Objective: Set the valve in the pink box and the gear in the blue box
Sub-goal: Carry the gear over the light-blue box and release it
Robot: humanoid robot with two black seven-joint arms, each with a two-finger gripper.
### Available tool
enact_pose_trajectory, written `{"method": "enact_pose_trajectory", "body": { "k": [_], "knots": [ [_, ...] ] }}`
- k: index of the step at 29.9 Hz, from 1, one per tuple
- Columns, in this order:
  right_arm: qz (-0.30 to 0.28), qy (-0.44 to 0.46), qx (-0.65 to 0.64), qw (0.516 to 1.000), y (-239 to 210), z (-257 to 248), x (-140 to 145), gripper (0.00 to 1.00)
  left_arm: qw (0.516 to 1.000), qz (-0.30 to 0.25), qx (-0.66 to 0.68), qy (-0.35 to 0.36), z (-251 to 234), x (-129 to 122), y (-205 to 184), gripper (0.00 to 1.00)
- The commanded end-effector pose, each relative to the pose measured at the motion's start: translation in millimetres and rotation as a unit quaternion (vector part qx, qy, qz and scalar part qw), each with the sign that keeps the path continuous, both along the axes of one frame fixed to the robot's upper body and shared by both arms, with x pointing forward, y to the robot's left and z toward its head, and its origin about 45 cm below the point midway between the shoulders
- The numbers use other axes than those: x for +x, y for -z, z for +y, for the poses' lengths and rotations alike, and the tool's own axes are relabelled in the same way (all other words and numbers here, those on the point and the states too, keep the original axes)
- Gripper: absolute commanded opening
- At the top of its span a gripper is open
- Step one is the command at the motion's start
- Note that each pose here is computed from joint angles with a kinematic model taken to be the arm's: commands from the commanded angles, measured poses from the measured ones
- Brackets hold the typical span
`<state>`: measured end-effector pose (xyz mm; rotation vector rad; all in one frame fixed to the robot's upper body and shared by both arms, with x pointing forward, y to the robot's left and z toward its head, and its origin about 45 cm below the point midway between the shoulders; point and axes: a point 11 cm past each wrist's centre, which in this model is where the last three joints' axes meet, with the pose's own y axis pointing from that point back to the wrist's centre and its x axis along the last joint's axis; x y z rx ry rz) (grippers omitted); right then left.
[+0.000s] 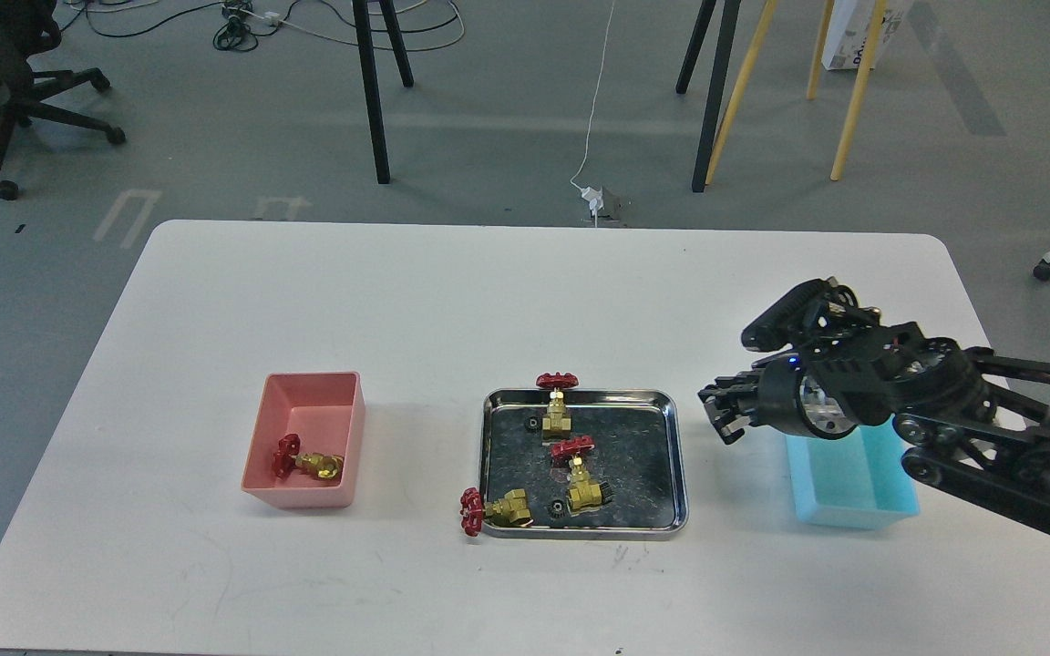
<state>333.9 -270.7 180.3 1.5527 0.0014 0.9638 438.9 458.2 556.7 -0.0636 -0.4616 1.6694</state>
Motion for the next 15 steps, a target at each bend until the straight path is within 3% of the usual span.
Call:
{"method": "enact_pose_trajectory", "body": {
  "k": [1, 5, 11, 13, 15],
  "knots": [
    [0.005, 0.046, -0.001, 0.999, -19.1, -43.5, -14.7, 0.01, 1.000, -0.002, 0.000, 0.000, -0.3, 0.0, -1.5, 1.00],
    [0.018, 0.081, -0.021, 0.996, -20.1, -80.3, -33.2, 0.01, 1.000, -0.009, -0.002, 0.004, -3.9, 0.5, -7.5, 1.00],
    [0.037, 0.082, -0.019, 0.996, -2.5, -77.4, -40.1, 0.03, 1.000, -0.011, -0.008, -0.003, 2.1, 1.1, -11.6, 1.00],
    [0.045, 0.091, -0.018, 0.995, 8.1, -77.6, -39.1, 0.19, 1.000, -0.010, -0.007, -0.002, 1.9, 1.4, -10.9, 1.00],
    [0.049, 0.096, -0.018, 0.994, 13.8, -78.6, -39.4, 0.50, 1.000, -0.008, -0.006, 0.002, 1.3, 1.7, -10.1, 1.00]
  ]
}}
